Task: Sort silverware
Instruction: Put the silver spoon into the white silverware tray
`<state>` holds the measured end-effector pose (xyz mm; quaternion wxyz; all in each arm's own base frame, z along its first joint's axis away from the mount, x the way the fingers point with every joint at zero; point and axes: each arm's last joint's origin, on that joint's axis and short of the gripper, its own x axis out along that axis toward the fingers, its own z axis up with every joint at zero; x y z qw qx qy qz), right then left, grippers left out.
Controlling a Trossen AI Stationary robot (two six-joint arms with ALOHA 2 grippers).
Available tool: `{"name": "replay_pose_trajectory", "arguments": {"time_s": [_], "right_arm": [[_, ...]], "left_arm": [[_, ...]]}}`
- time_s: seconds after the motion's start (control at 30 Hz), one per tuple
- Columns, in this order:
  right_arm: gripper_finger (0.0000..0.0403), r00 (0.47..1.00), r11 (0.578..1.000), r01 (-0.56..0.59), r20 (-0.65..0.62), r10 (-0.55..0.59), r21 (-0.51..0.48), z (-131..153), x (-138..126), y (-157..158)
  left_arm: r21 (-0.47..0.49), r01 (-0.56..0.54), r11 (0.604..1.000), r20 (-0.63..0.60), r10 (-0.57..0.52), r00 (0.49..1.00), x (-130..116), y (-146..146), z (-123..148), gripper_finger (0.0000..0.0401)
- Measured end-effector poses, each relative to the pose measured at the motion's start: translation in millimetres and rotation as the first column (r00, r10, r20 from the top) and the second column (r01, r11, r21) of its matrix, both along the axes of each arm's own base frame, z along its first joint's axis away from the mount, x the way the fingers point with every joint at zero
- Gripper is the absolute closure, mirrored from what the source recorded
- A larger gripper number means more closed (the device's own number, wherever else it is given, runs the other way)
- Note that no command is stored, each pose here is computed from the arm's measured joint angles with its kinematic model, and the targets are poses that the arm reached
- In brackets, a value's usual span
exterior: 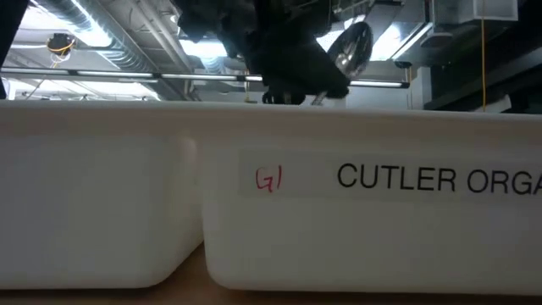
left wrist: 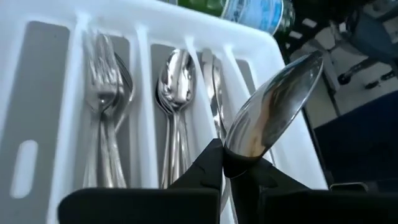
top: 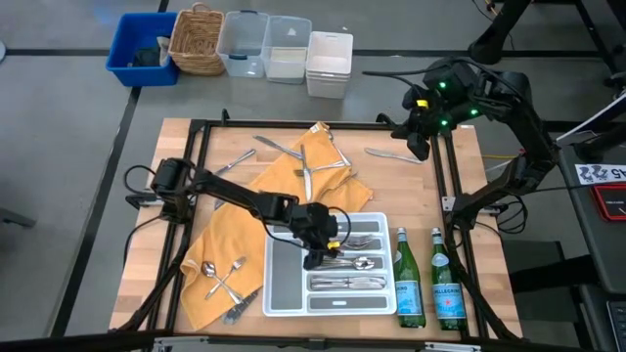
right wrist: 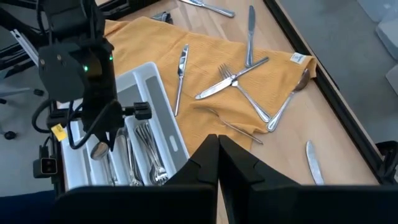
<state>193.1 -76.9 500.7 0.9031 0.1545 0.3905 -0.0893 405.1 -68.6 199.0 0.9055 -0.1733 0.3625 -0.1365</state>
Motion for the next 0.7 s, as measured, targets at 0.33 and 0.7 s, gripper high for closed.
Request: {"name": "replay_pose_trajectory", "arguments": {"time_s": [0.33,0.7], "right_arm": [[0.0391,1.000,1.000,0.000,-0.001,0.000,-0.001,0,1,0],[0.0391,0.996,0.993,0.079,-0.036,-0.083,-0.089,-1,-1,-4]], "left_arm": [[0.064,-0.055,0.996,0.061,0.051,0.997,13,-9,-20,0.0390],[0.061,-0.078,0.995,0.041,0.076,0.996,14,-8,-28,0.0291]]}}
